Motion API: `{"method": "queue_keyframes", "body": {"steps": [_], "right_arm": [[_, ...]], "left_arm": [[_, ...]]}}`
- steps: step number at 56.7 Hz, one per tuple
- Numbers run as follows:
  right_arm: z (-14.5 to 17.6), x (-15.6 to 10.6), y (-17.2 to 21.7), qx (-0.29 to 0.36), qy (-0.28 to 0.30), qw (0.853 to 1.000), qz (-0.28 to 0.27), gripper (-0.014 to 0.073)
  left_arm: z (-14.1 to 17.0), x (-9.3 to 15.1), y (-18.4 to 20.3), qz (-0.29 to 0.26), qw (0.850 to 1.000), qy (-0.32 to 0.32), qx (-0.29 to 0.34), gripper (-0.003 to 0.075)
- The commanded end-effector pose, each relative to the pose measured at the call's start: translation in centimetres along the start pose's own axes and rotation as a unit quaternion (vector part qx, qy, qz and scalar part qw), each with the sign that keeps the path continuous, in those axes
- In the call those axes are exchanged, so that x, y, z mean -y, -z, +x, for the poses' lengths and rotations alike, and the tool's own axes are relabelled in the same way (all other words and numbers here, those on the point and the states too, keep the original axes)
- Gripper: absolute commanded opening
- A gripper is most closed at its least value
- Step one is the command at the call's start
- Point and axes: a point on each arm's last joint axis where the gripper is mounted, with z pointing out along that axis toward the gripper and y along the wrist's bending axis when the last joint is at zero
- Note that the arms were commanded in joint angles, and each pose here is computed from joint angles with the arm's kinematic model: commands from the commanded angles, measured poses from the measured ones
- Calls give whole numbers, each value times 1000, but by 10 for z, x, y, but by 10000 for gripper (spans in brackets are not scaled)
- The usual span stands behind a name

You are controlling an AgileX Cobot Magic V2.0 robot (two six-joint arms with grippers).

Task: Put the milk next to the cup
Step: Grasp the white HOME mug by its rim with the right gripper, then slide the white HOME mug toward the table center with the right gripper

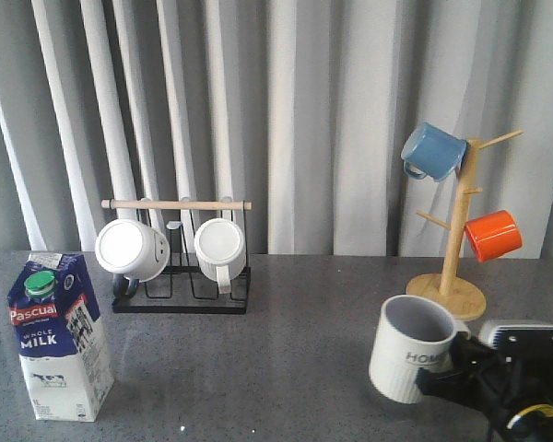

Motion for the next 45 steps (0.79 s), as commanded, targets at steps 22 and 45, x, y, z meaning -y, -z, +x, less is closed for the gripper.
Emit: {"method": "queue_keyframes", "body": {"steps": [22,45], "right_arm": [[7,-73,-28,3,28,1000,-3,-1],[10,-73,-28,-6,56,998,-8,129]], "left_arm": [[-18,-1,1,-4,999,6,52,587],[-18,-1,1,-4,999,6,52,587]]}}
